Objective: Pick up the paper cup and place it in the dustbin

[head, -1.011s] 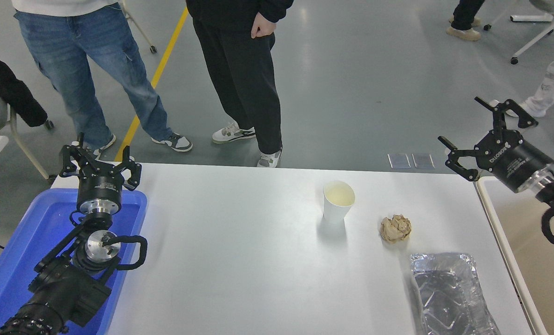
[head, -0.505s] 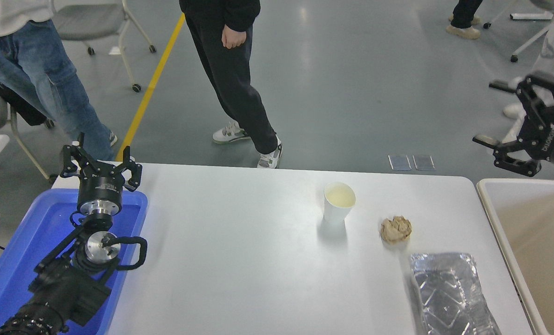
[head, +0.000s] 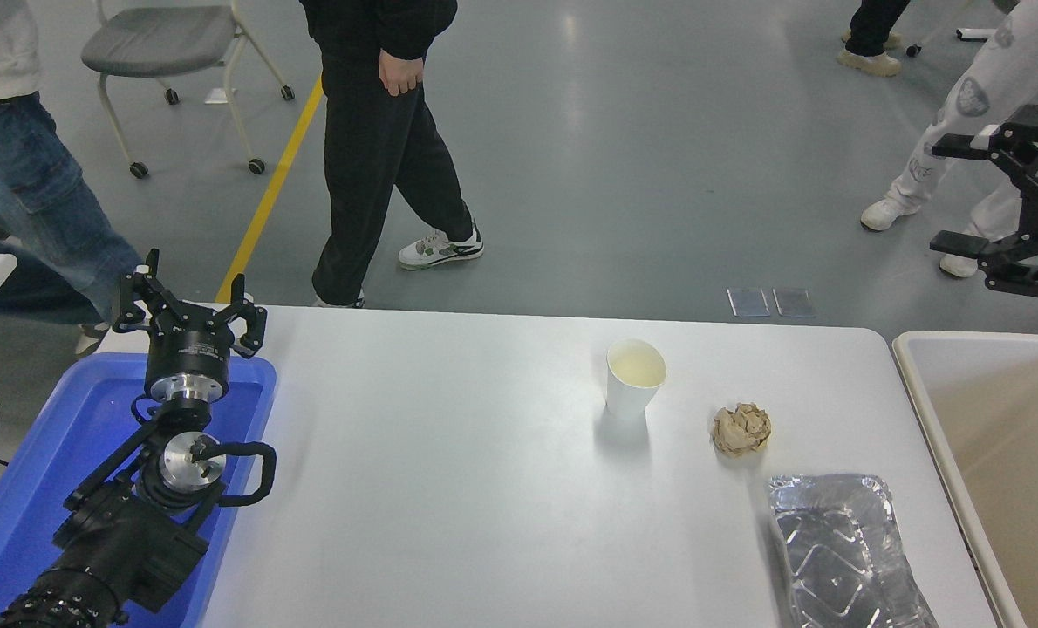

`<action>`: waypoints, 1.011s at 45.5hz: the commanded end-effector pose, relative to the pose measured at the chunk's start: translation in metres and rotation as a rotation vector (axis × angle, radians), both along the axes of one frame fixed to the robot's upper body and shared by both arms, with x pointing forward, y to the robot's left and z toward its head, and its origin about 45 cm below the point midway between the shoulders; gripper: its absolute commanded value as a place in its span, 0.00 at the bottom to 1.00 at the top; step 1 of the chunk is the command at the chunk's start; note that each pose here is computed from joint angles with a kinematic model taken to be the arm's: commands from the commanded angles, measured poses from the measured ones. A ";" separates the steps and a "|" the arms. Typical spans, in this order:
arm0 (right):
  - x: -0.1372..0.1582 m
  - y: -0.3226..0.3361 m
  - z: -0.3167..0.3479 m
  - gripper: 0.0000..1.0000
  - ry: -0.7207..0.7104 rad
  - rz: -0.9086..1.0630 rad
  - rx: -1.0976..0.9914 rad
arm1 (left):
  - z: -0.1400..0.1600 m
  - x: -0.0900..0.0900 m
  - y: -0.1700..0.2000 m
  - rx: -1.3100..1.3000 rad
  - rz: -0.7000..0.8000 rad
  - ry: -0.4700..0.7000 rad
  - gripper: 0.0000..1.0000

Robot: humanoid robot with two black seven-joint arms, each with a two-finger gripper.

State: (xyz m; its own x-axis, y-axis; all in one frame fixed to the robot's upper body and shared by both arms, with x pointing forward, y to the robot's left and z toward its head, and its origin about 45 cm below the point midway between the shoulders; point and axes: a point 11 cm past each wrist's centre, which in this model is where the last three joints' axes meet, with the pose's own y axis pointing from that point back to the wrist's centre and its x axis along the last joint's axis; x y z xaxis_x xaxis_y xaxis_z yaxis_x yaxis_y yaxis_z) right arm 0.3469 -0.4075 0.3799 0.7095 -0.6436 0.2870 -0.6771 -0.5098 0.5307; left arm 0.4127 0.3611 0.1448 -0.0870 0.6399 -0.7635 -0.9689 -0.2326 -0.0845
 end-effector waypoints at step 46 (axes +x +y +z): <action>-0.010 0.127 0.104 1.00 0.120 0.458 -0.729 | 0.000 0.000 0.001 0.002 0.002 -0.001 0.99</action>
